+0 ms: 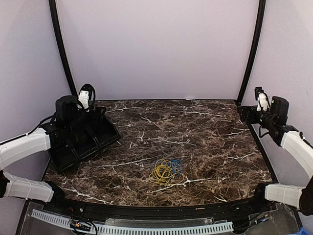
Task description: Untangle the cables
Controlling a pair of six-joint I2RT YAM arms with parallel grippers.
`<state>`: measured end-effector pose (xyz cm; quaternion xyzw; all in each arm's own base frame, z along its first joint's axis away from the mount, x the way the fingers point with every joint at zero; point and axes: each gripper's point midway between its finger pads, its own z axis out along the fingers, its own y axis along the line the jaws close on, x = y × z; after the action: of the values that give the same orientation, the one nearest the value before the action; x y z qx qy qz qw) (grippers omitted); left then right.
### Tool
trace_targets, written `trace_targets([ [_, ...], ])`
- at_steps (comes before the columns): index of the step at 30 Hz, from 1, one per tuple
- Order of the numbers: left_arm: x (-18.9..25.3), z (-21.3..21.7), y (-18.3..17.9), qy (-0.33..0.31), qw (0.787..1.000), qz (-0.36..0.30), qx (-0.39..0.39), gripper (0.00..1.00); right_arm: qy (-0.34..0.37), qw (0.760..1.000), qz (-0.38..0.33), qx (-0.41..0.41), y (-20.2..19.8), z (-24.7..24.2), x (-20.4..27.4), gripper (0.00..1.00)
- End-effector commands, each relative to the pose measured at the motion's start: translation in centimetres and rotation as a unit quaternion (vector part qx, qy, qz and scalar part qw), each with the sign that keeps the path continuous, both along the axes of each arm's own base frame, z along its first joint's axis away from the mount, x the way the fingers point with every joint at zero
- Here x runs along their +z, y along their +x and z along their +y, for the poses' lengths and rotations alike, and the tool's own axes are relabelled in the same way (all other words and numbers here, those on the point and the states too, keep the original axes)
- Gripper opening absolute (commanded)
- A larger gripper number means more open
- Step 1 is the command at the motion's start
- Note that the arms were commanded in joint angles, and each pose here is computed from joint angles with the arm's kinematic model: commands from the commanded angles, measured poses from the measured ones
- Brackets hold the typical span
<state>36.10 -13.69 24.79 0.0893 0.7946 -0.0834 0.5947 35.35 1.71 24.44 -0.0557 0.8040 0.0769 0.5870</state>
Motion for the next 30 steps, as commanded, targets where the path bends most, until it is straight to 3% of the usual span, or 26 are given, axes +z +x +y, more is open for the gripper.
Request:
trace_targets([
  [1, 1.9, -2.2, -0.2, -0.044, 0.996, -0.037, -0.063, 0.66, -0.009, 0.998, -0.056, 0.019, 0.3, 0.4, 1.6, 0.98],
  [8, 1.5, -6.9, -1.4, -0.067, 0.980, -0.017, -0.188, 0.61, -0.085, 0.981, -0.071, 0.161, -1.6, 4.2, -0.1, 0.98],
  [11, 1.1, -9.8, -2.9, -0.073, 0.963, 0.005, -0.259, 0.57, -0.096, 0.969, -0.064, 0.220, -2.3, 5.8, -1.0, 0.96],
  [16, -1.2, -14.1, -5.1, -0.063, 0.945, 0.080, -0.311, 0.53, -0.078, 0.953, -0.029, 0.291, -2.5, 8.7, -1.6, 0.90],
  [21, -3.1, -18.4, -8.6, -0.043, 0.933, 0.141, -0.327, 0.49, -0.092, 0.918, 0.012, 0.385, -4.1, 13.9, -3.0, 0.81],
  [26, -5.3, -19.9, -11.8, -0.052, 0.919, 0.194, -0.340, 0.40, -0.145, 0.861, 0.036, 0.485, -7.8, 18.4, -4.6, 0.66],
  [30, -8.7, -20.3, -14.9, -0.051, 0.899, 0.245, -0.359, 0.47, -0.184, 0.820, 0.056, 0.539, -11.1, 20.7, -6.7, 0.57],
])
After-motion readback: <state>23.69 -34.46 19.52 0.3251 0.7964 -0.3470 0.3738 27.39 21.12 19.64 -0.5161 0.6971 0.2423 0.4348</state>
